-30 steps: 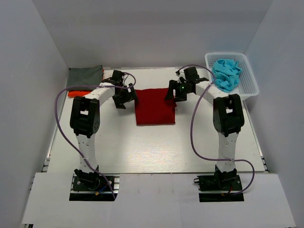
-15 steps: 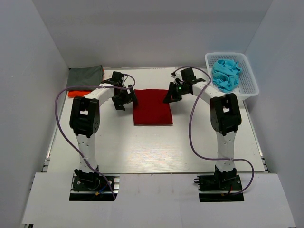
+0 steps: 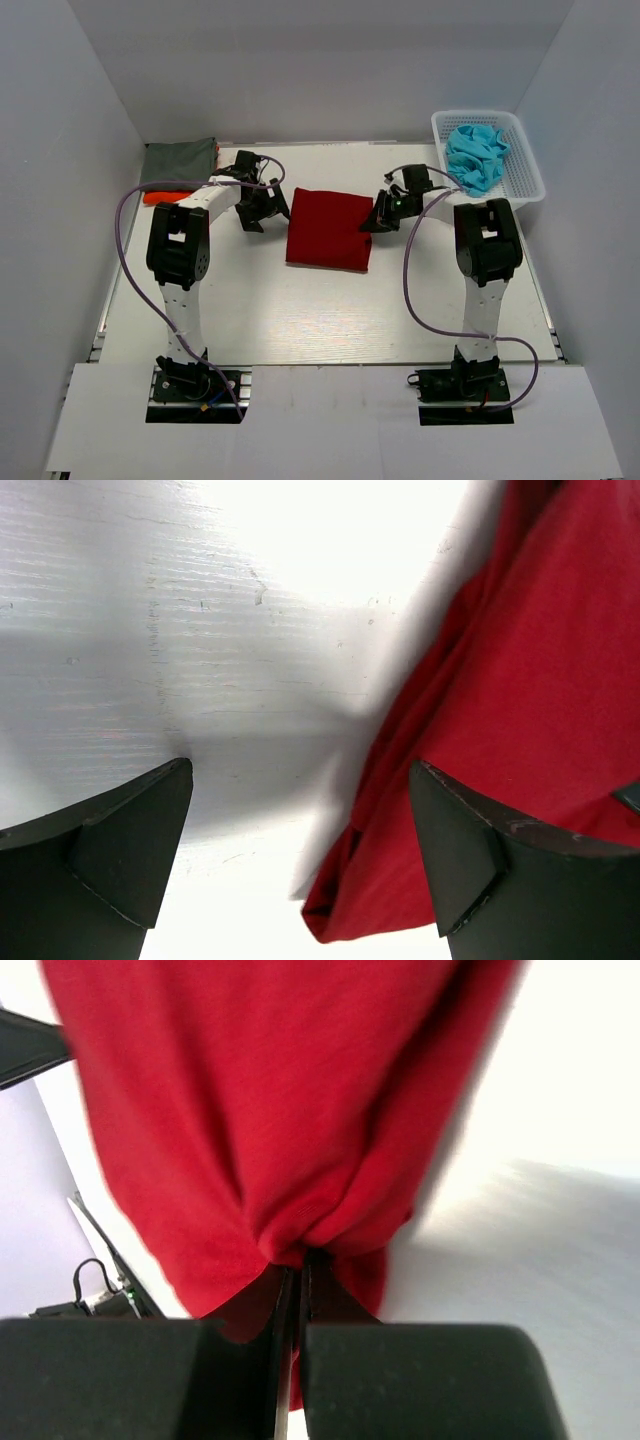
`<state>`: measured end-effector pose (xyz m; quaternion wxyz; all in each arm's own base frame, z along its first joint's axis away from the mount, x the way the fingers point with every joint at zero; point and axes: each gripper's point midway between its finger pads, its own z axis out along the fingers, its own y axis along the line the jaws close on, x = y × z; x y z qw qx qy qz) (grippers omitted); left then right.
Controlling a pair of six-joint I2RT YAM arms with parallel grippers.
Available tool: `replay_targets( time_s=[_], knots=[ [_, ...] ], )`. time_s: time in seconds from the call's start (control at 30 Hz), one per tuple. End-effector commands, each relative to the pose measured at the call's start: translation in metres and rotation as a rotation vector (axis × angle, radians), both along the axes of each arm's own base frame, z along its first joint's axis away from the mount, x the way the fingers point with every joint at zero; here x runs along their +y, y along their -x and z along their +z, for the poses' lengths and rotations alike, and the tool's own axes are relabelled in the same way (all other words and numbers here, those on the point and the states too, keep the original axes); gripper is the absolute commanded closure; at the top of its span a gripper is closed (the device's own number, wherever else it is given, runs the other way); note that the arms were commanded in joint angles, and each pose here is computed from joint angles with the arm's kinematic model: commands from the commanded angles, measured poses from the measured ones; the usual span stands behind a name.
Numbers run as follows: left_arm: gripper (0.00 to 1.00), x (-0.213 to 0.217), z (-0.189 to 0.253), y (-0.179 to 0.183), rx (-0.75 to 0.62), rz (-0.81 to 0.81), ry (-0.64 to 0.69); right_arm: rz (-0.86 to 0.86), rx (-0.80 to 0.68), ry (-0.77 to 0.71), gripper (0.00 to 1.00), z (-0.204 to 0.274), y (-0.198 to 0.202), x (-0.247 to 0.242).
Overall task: Fold and stack the t-shirts
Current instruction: Smooth out wrinkles on the folded tshirt, then put the neatly folded tshirt into the corner of the board with the left arm
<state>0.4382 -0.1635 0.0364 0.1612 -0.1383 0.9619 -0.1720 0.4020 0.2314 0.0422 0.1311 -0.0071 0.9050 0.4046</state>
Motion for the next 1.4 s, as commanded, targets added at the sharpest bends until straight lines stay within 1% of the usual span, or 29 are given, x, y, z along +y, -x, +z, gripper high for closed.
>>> replay_targets(
  time_s=[0.0, 0.07, 0.2, 0.23, 0.27, 0.3, 0.33, 0.37, 0.4, 0.43, 0.47, 0.5, 0.53, 0.57, 0.6, 0.67, 0.73, 0.77, 0.8, 0.87, 0.9, 0.93, 0.97, 1.03, 1.1, 1.17, 1.2, 1.3, 1.37],
  knots=[
    [0.01, -0.003, 0.034, -0.003, -0.084, -0.026, 0.021, -0.029, 0.024, 0.013, 1.00, -0.025, -0.002, -0.009],
    [0.01, -0.004, 0.038, -0.007, -0.099, -0.034, 0.020, -0.048, 0.032, 0.053, 1.00, -0.035, -0.004, -0.016],
    [0.01, -0.009, 0.039, -0.006, -0.098, -0.064, 0.020, -0.071, 0.018, 0.215, 1.00, -0.056, -0.005, -0.039],
    [0.01, -0.008, 0.034, -0.006, -0.090, -0.072, 0.014, -0.083, 0.026, 0.268, 0.96, -0.061, -0.004, -0.046],
    [0.01, -0.010, 0.037, -0.008, -0.097, -0.076, 0.024, -0.079, 0.022, 0.284, 0.94, -0.061, -0.005, -0.048],
    [0.01, -0.010, 0.040, -0.010, -0.111, -0.089, 0.020, -0.068, 0.001, 0.284, 0.89, -0.056, -0.009, -0.047],
    [0.01, -0.013, 0.037, -0.011, -0.112, -0.104, 0.028, -0.052, -0.008, 0.262, 0.82, -0.049, -0.010, -0.044],
    [0.01, -0.015, 0.038, -0.013, -0.113, -0.109, 0.038, -0.048, -0.019, 0.254, 0.69, -0.040, -0.011, -0.042],
    [0.01, -0.017, 0.043, -0.016, -0.130, -0.126, 0.047, -0.040, -0.054, 0.239, 0.64, -0.027, -0.015, -0.040],
    [0.01, -0.023, 0.037, -0.013, -0.122, -0.159, 0.047, -0.028, -0.070, 0.226, 0.61, -0.020, -0.015, -0.036],
    [0.01, -0.026, 0.042, -0.018, -0.136, -0.166, 0.062, -0.027, -0.086, 0.209, 0.52, -0.010, -0.017, -0.034],
    [0.01, -0.026, 0.034, -0.018, -0.126, -0.181, 0.052, -0.023, -0.128, 0.185, 0.43, 0.009, -0.022, -0.031],
    [0.01, -0.030, 0.039, -0.020, -0.144, -0.200, 0.051, -0.027, -0.154, 0.178, 0.23, 0.022, -0.025, -0.030],
    [0.01, -0.035, 0.036, -0.021, -0.141, -0.209, 0.051, -0.035, -0.173, 0.179, 0.10, 0.034, -0.026, -0.032],
    [0.01, -0.037, 0.029, -0.017, -0.125, -0.225, 0.033, -0.041, -0.184, 0.179, 0.10, 0.044, -0.029, -0.031],
    [0.01, -0.041, 0.031, -0.018, -0.140, -0.242, 0.020, -0.058, -0.229, 0.191, 0.10, 0.063, -0.031, -0.035],
    [0.01, -0.041, 0.022, -0.015, -0.123, -0.242, -0.014, -0.073, -0.258, 0.199, 0.10, 0.079, -0.030, -0.039],
    [0.01, -0.047, 0.017, -0.011, -0.115, -0.264, -0.019, -0.099, -0.261, 0.240, 0.10, 0.079, -0.032, -0.046],
    [0.01, -0.043, 0.015, -0.011, -0.110, -0.256, -0.038, -0.114, -0.266, 0.256, 0.10, 0.082, -0.032, -0.051],
    [0.01, -0.050, 0.008, -0.007, -0.104, -0.269, -0.071, -0.154, -0.308, 0.290, 0.10, 0.096, -0.034, -0.060],
    [0.01, -0.044, 0.002, -0.009, -0.102, -0.254, -0.106, -0.158, -0.312, 0.293, 0.10, 0.096, -0.032, -0.062],
    [0.01, -0.047, -0.005, -0.004, -0.081, -0.264, -0.122, -0.166, -0.335, 0.288, 0.10, 0.107, -0.029, -0.062],
    [0.01, -0.052, -0.010, 0.002, -0.064, -0.279, -0.126, -0.169, -0.343, 0.281, 0.10, 0.111, -0.029, -0.063],
    [0.01, -0.058, -0.012, -0.002, -0.073, -0.285, -0.136, -0.167, -0.345, 0.269, 0.10, 0.115, -0.024, -0.062],
    [0.04, -0.058, -0.023, -0.003, -0.058, -0.263, -0.166, -0.161, -0.331, 0.251, 0.10, 0.113, -0.019, -0.059],
    [0.09, -0.068, -0.029, 0.002, -0.043, -0.279, -0.167, -0.167, -0.334, 0.244, 0.10, 0.115, -0.016, -0.061],
    [0.12, -0.064, -0.030, -0.001, -0.046, -0.267, -0.195, -0.165, -0.328, 0.247, 0.10, 0.112, -0.014, -0.062],
    [0.26, -0.070, -0.041, 0.009, -0.025, -0.270, -0.251, -0.182, -0.334, 0.268, 0.10, 0.113, -0.010, -0.067],
    [0.30, -0.073, -0.044, 0.014, -0.028, -0.281, -0.289, -0.189, -0.324, 0.282, 0.10, 0.109, -0.007, -0.071]
  ],
)
